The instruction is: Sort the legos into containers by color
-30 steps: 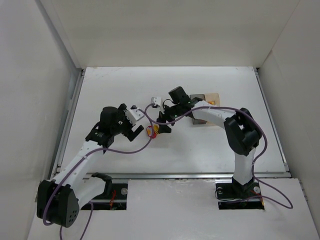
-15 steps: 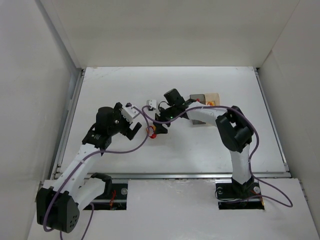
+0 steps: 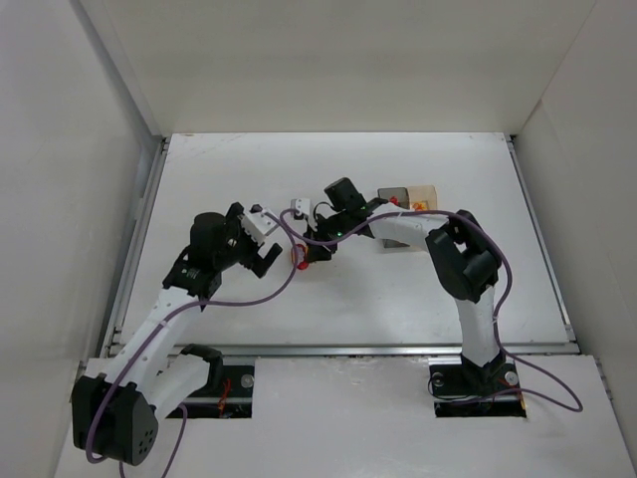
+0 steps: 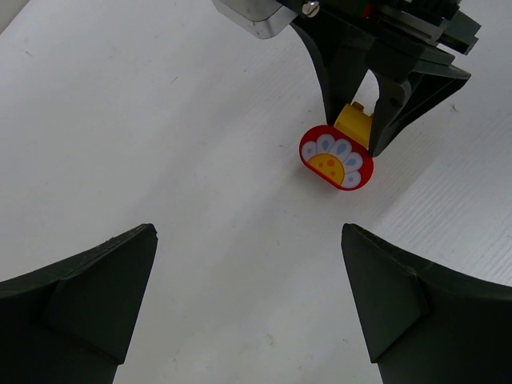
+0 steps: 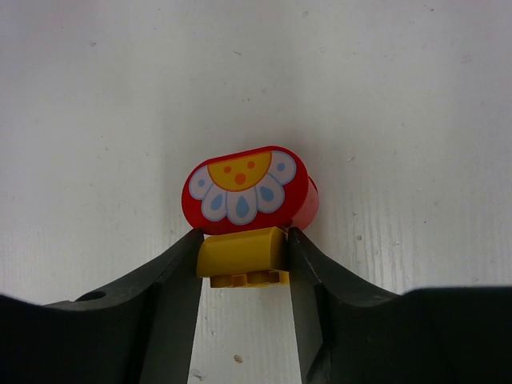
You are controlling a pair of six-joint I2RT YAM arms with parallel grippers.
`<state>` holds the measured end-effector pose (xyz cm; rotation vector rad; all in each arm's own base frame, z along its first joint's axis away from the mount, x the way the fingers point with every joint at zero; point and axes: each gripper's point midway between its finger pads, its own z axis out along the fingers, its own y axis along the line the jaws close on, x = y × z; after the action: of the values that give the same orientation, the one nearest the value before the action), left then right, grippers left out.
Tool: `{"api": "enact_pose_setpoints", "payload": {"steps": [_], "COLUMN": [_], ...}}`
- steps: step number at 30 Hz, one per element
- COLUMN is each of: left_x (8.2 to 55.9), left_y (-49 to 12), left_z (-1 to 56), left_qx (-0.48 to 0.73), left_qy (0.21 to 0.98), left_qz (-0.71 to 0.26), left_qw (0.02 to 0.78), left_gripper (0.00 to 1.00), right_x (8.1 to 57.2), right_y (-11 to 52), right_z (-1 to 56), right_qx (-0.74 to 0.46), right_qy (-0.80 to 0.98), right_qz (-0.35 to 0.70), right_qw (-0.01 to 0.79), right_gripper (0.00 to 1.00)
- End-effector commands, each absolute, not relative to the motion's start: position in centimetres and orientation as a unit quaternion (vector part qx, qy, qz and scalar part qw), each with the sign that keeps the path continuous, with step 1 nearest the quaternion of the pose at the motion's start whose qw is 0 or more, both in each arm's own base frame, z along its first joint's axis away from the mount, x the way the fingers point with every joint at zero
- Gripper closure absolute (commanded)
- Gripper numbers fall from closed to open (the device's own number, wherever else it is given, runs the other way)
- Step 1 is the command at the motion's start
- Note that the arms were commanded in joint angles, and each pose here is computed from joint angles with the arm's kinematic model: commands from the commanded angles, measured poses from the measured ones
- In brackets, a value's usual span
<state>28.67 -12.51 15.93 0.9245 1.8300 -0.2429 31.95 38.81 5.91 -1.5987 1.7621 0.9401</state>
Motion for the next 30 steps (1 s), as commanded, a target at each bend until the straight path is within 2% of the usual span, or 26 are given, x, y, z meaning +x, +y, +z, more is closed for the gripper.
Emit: {"api": "enact_pose_setpoints", "payload": {"steps": [1, 4, 5, 7, 9, 12, 20, 22, 24, 25, 30], "left_x": [28.2, 27.7, 27.7, 28.4, 29.5, 31.7, 32.9, 32.2, 31.7, 31.6, 31.3], "left_y": [-13.1, -13.3, -13.4, -13.0, -13.2, -13.0, -16.9, -18.4, -19.2, -19.8, -20.7], "left_z": [16.7, 16.2, 16.3, 16.5, 17.7, 19.6, 25.8, 25.6, 25.5, 24.9, 23.8], "left_qx": [0.41, 0.449, 0.462, 0.482, 0.517, 0.558, 0.634, 0.663, 0.684, 0.694, 0.725], "left_qy": [0.736, 0.719, 0.711, 0.698, 0.659, 0.604, 0.451, 0.415, 0.387, 0.384, 0.378], "left_qz": [-0.11, -0.103, -0.098, -0.058, -0.009, 0.058, 0.073, 0.073, 0.077, 0.068, 0.04], "left_qw": [0.528, 0.52, 0.521, 0.527, 0.547, 0.566, 0.624, 0.618, 0.614, 0.605, 0.574], "left_gripper": [0.0, 0.0, 0.0, 0.0, 0.0, 0.0, 0.0, 0.04, 0.09, 0.15, 0.21], "right_x": [31.6, 32.2, 33.8, 34.0, 35.6, 35.5, 33.3, 32.3, 32.5, 32.2, 32.1], "right_y": [39.9, 40.1, 39.8, 38.6, 37.6, 36.9, 37.1, 37.2, 37.6, 37.6, 37.7], "right_z": [7.9, 10.7, 12.4, 13.1, 15.9, 17.9, 23.1, 24.4, 25.6, 25.5, 26.2], "right_qx": [-0.591, -0.558, -0.546, -0.513, -0.487, -0.468, -0.41, -0.381, -0.374, -0.37, -0.361], "right_qy": [0.652, 0.666, 0.667, 0.696, 0.703, 0.721, 0.725, 0.727, 0.712, 0.711, 0.71], "right_qz": [0.368, 0.397, 0.404, 0.426, 0.444, 0.441, 0.498, 0.524, 0.538, 0.546, 0.552], "right_qw": [0.3, 0.296, 0.306, 0.264, 0.266, 0.259, 0.24, 0.23, 0.251, 0.246, 0.248], "right_gripper": [1.0, 1.0, 1.0, 1.0, 1.0, 1.0, 1.0, 1.0, 1.0, 1.0, 1.0]}}
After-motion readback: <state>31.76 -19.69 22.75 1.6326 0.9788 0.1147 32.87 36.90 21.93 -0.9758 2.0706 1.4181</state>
